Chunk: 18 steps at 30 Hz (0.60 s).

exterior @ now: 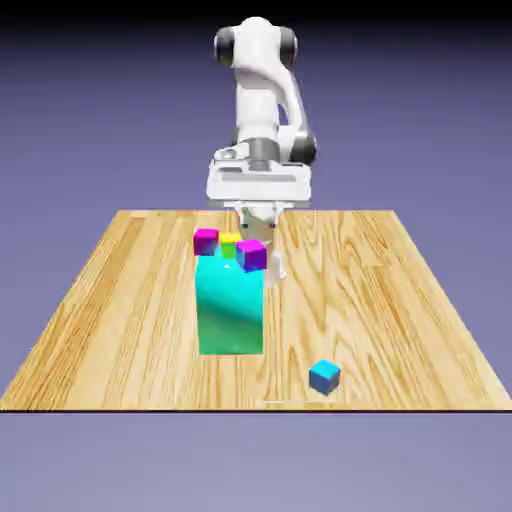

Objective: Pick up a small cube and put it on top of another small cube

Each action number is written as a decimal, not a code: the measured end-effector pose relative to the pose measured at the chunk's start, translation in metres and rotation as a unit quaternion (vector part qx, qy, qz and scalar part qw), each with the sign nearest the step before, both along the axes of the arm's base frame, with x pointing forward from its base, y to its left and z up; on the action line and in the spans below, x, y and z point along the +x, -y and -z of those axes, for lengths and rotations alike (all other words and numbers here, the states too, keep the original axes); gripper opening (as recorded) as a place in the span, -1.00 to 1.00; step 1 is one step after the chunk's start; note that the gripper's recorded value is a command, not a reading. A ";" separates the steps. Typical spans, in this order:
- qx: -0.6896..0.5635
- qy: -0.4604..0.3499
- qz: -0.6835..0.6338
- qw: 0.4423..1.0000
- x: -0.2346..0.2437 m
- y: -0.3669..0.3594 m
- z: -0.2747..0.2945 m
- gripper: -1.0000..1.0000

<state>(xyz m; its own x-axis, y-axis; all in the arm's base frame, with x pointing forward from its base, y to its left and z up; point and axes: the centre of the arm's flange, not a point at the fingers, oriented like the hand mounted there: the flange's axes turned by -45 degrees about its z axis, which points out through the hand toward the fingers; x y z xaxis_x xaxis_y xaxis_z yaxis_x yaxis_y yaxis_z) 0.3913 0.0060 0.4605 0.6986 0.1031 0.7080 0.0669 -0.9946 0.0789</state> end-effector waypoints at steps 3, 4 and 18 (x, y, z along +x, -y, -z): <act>-0.058 -0.008 -0.030 0.998 0.005 -0.004 -0.004 0.00; -0.077 -0.012 -0.041 0.996 0.007 -0.005 -0.005 0.00; -0.299 -0.103 -0.204 0.926 0.040 -0.030 0.012 0.00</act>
<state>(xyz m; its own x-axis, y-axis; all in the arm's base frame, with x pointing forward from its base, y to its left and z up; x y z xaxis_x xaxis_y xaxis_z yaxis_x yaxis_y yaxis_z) 0.4313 0.0361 0.4481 0.6290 0.7192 0.2951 0.5024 -0.6658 0.5516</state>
